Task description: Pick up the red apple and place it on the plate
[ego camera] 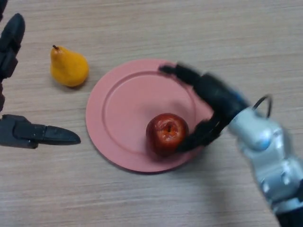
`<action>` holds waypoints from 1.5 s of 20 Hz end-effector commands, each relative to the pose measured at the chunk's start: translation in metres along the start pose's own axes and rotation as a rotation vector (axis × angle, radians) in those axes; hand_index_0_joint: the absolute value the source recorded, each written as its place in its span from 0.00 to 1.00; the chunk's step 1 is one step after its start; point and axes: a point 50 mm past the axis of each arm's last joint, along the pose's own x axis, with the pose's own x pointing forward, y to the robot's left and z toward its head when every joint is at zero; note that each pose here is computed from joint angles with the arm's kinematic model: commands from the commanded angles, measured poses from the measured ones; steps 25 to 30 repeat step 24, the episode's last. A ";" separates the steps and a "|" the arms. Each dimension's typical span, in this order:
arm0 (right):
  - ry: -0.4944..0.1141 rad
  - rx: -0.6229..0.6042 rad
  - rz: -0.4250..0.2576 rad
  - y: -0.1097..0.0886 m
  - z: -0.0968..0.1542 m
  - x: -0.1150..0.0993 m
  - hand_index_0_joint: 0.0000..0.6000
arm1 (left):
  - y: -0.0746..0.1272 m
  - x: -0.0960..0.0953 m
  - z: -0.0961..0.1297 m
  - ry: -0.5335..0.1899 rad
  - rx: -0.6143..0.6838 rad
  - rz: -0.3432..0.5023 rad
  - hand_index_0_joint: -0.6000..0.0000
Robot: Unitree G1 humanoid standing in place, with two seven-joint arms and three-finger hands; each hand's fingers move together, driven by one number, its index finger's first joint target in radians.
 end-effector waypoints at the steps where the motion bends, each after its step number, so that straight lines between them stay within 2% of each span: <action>1: -0.156 -0.047 -0.174 -0.054 0.027 -0.008 0.00 | 0.017 -0.004 0.036 -0.230 0.143 0.091 1.00; 2: -0.160 -0.018 -0.217 -0.074 0.027 -0.020 0.00 | 0.018 -0.004 0.035 -0.236 0.165 0.091 1.00; 3: -0.164 -0.012 -0.232 -0.080 0.027 -0.025 0.00 | 0.018 -0.004 0.034 -0.237 0.168 0.093 1.00; 4: -0.152 0.053 -0.255 -0.089 0.025 -0.040 0.00 | 0.019 -0.003 0.030 -0.217 0.173 0.091 1.00; 5: -0.150 0.079 -0.259 -0.090 0.024 -0.046 0.00 | 0.020 -0.003 0.029 -0.204 0.165 0.089 1.00; 6: -0.161 0.259 -0.247 -0.084 0.025 -0.063 0.00 | 0.022 0.000 0.026 -0.173 0.135 0.086 1.00; 7: -0.162 0.323 -0.237 -0.081 0.026 -0.069 0.00 | 0.023 0.001 0.025 -0.164 0.126 0.086 1.00; 8: -0.152 0.448 -0.263 -0.077 0.027 -0.086 0.00 | 0.018 0.004 0.019 -0.139 0.149 0.059 1.00; 9: -0.153 0.481 -0.277 -0.076 0.028 -0.091 0.00 | 0.016 0.004 0.017 -0.131 0.147 0.051 1.00; 10: -0.184 0.544 -0.321 -0.077 0.032 -0.104 0.00 | 0.010 0.005 0.014 -0.134 0.149 0.035 1.00; 13: -0.181 0.567 -0.343 -0.077 0.033 -0.119 0.00 | 0.008 0.002 0.014 -0.124 0.113 0.036 1.00; 14: -0.176 0.556 -0.375 -0.079 0.032 -0.125 0.00 | 0.005 0.000 0.014 -0.114 0.121 0.024 1.00; 16: -0.179 0.518 -0.398 -0.079 0.033 -0.130 0.00 | 0.005 0.002 0.014 -0.106 0.147 -0.003 1.00; 19: -0.182 0.503 -0.397 -0.078 0.035 -0.136 0.00 | 0.004 0.003 0.014 -0.113 0.190 -0.004 1.00; 21: -0.199 0.487 -0.421 -0.081 0.037 -0.141 0.00 | 0.004 0.000 0.013 -0.130 0.189 0.017 1.00; 24: -0.190 0.440 -0.483 -0.084 0.038 -0.145 0.00 | -0.002 -0.003 0.018 -0.122 0.217 -0.031 1.00; 30: -0.190 0.440 -0.483 -0.084 0.038 -0.145 0.00 | -0.002 -0.003 0.018 -0.122 0.217 -0.031 1.00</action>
